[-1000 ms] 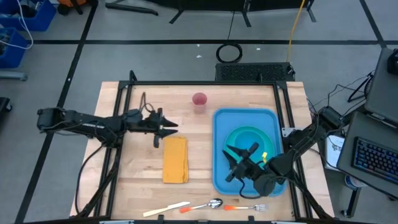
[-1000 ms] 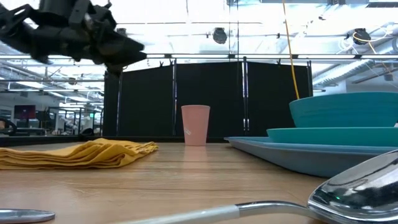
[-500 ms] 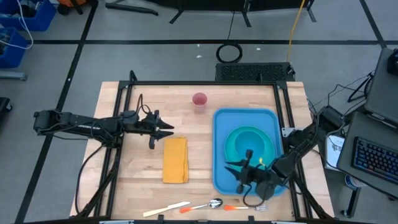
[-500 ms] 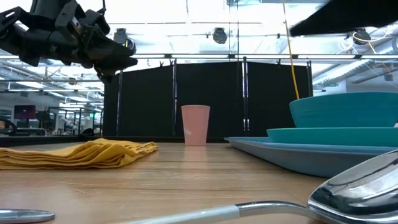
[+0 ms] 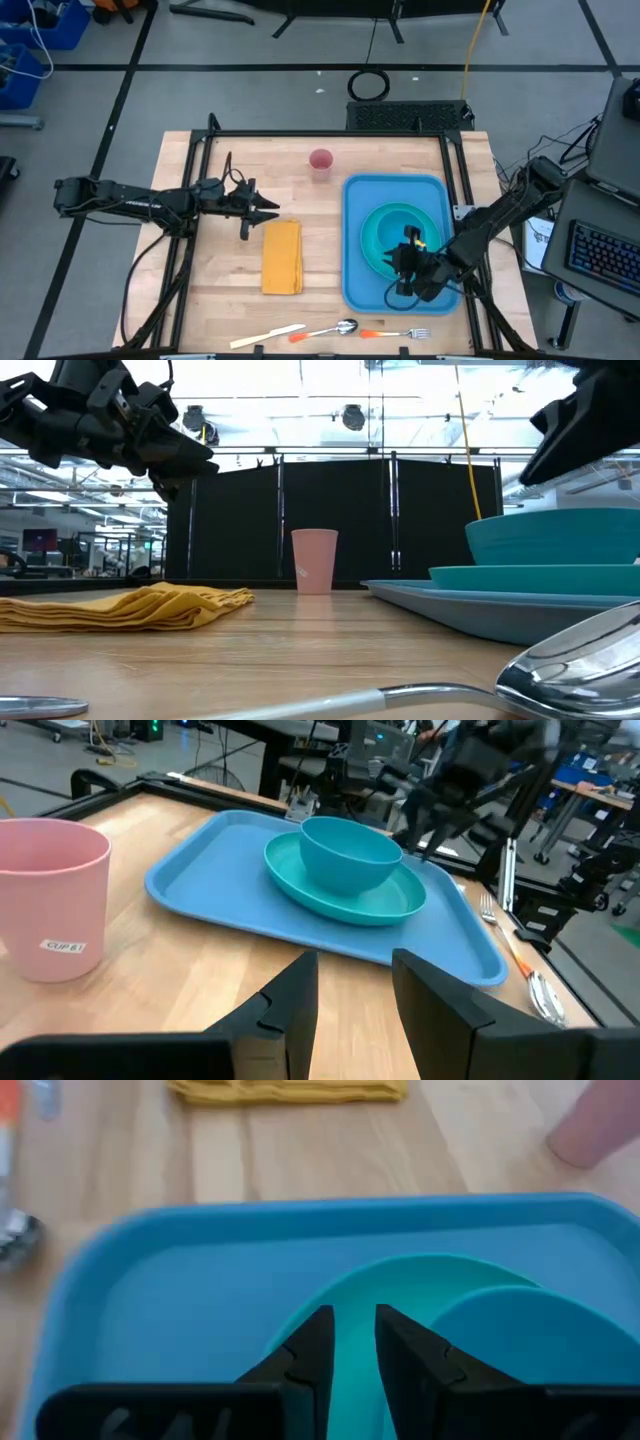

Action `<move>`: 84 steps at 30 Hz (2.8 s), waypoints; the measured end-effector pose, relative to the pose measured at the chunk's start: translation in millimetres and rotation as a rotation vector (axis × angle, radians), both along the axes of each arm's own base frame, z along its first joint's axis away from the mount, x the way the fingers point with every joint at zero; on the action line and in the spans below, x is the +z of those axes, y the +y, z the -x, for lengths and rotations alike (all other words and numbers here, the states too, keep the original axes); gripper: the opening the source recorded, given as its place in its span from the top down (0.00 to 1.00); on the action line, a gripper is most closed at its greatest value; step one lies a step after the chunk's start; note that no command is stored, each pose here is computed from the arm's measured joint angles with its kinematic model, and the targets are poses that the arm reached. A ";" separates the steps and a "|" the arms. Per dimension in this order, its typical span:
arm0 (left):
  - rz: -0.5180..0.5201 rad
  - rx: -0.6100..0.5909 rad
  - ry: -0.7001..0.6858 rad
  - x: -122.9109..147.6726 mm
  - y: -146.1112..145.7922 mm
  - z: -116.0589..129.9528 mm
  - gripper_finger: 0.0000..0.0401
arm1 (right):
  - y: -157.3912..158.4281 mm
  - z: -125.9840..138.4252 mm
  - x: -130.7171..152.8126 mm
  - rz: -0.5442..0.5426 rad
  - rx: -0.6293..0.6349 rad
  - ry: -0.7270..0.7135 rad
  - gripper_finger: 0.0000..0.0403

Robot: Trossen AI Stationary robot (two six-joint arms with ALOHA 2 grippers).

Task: Set up tray
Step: Put the bowl on the blue plate on the blue tray

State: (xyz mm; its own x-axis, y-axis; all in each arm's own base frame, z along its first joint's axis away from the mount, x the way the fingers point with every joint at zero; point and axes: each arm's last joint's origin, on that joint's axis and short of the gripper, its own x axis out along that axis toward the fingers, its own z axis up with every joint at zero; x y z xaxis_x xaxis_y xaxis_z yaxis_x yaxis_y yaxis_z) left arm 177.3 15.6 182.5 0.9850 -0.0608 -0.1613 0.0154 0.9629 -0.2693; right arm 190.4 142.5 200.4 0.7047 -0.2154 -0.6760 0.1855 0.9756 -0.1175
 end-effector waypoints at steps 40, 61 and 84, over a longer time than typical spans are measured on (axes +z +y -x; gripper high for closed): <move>0.012 0.002 0.024 -2.3 -0.1 0.3 0.67 | -22.1 10.6 -1.6 -0.190 -0.133 0.222 0.84; 0.012 0.003 0.023 -2.1 -0.1 0.3 0.67 | -22.3 11.3 -2.4 -0.237 -0.144 0.256 0.98; 0.011 0.002 0.023 -2.0 -0.2 0.2 0.67 | -20.9 11.4 -2.6 -0.293 -0.160 0.270 0.97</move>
State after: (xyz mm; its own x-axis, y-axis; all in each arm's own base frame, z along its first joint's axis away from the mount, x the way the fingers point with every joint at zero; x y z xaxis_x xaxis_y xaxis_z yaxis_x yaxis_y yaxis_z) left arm 177.1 15.4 180.5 0.9812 -0.0606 -0.1832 0.0070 0.9599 -0.2804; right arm 179.0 121.6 197.8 0.4669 -0.0790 -0.8808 0.3383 0.9362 0.0954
